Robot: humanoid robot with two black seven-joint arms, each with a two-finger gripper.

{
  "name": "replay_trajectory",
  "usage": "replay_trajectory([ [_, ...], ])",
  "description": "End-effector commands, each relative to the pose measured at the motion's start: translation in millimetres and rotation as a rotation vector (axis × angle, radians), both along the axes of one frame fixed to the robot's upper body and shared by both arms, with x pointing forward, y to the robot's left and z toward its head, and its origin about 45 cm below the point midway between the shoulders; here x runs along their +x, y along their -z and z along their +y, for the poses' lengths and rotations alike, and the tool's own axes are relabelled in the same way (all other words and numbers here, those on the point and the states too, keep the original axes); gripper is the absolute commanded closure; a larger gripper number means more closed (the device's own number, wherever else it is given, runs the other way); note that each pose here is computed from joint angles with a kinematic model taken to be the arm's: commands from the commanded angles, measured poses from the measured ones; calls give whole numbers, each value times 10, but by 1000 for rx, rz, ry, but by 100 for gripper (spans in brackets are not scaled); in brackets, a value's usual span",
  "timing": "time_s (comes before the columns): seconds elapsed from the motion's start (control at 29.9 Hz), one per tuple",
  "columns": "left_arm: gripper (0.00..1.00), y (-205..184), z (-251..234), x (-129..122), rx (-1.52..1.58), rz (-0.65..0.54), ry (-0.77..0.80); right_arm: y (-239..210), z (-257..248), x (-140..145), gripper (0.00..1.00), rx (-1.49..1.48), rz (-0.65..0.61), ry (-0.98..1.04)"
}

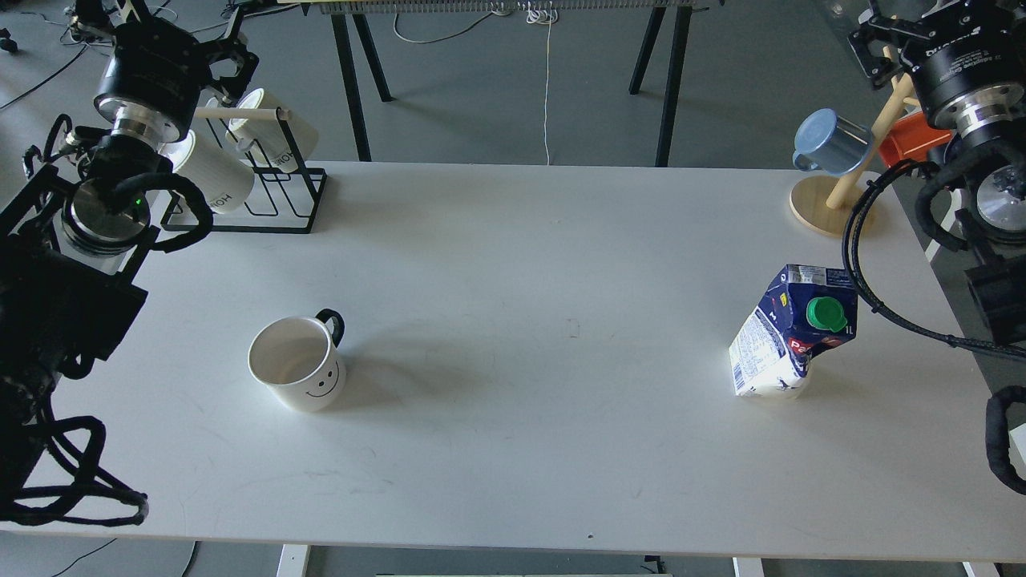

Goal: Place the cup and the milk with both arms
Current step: 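Move the left gripper from the mug rack down toward the white mug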

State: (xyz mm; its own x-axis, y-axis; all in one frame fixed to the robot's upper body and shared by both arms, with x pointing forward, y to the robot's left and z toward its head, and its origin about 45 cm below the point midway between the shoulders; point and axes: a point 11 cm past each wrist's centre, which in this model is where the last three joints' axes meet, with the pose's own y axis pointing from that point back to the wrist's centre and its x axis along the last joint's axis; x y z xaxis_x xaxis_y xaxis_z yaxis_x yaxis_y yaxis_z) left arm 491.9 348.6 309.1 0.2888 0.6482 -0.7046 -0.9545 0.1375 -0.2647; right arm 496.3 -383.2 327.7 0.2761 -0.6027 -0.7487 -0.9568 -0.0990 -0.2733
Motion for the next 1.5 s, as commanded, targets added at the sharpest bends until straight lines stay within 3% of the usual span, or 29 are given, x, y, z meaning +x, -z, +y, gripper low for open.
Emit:
replay_trajectory([
  [0.0, 0, -3, 10, -8, 5, -2, 0, 2, 18, 2, 1, -5, 2, -6],
  [0.23, 0, 42, 17, -22, 49, 27, 16, 7, 2, 4, 1, -10, 6, -3],
  [0.6, 1, -274, 218, -257, 702, -16, 167, 37, 3, -11, 1, -16, 12, -6],
  [0.8, 1, -357, 93, -742, 1190, -89, 357, 29, 2, -14, 1, -15, 9, -7],
  [1.17, 4, -329, 143, -1447, 1782, -137, 586, 125, -28, -48, 1, -13, 27, 0],
  [1.47, 5, -92, 326, -1606, 2176, -168, 701, 69, -4, -63, 1, -4, 5, -11],
])
